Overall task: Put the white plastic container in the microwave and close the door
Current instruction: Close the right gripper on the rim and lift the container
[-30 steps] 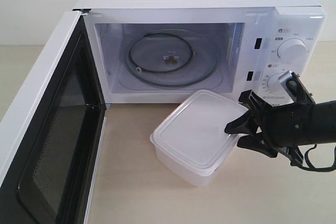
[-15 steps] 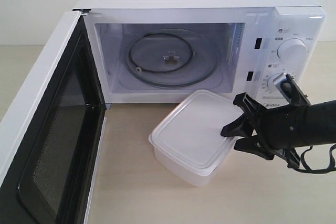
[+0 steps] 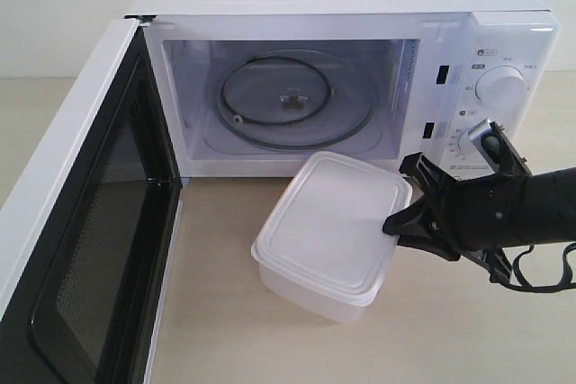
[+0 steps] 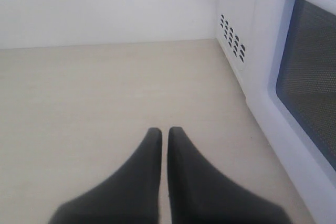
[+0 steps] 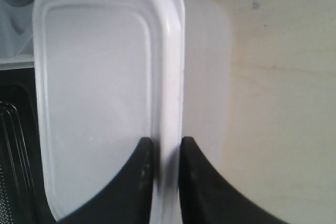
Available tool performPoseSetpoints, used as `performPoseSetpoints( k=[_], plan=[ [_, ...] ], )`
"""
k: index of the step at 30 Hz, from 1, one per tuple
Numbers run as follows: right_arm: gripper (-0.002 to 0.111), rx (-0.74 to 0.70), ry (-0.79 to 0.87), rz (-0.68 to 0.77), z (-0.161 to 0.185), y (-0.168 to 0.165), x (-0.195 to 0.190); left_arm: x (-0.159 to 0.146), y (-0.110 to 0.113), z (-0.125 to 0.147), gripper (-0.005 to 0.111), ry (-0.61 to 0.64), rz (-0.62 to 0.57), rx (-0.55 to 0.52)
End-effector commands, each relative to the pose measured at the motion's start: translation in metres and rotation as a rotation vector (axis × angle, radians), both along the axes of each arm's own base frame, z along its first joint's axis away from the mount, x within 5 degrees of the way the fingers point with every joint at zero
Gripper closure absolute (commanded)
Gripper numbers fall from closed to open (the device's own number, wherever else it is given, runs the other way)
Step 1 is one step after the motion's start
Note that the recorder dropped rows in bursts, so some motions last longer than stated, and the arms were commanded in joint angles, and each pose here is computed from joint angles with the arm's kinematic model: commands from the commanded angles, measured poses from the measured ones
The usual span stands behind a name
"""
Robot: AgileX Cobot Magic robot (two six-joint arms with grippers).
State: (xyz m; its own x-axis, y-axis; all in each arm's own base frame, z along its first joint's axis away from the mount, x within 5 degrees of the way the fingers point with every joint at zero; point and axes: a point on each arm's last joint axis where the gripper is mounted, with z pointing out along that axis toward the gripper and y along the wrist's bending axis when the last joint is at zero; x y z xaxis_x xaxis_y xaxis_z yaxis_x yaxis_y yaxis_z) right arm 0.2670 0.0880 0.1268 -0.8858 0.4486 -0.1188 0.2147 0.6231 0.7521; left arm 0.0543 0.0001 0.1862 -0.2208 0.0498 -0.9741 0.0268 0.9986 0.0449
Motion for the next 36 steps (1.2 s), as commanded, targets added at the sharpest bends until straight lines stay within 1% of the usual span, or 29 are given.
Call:
performPoseSetpoints(
  k=[1,6,11,18,23,25,29,36],
  plan=[
    [0.108,0.022,-0.010,0.039,0.002,0.003,-0.003,0.000,0.000,-0.001,0.102,0.003,0.005,-0.006],
    [0.108,0.014,-0.038,0.027,0.013,0.001,-0.012,0.000,0.000,-0.001,0.102,0.003,0.005,-0.006],
    [0.108,0.018,-0.136,0.036,0.038,-0.002,-0.030,0.000,0.000,-0.001,0.102,0.003,0.005,-0.006],
    [0.108,0.087,-0.224,0.055,0.064,-0.002,-0.064,0.000,0.000,-0.001,0.102,0.003,0.005,-0.006],
    [0.108,0.166,-0.238,0.063,0.075,-0.001,-0.088,0.000,0.000,-0.001,0.102,0.003,0.005,-0.006],
    [0.108,0.167,-0.237,0.042,0.076,-0.003,-0.094,0.000,0.000,-0.001,0.102,0.003,0.005,-0.006],
    [0.108,0.145,-0.229,-0.066,0.080,-0.009,-0.104,0.000,0.000,-0.001,0.102,0.003,0.005,-0.006],
    [0.108,0.097,-0.268,-0.205,0.096,-0.006,-0.119,0.000,0.000,-0.001,0.102,0.003,0.005,-0.006]
  ],
)
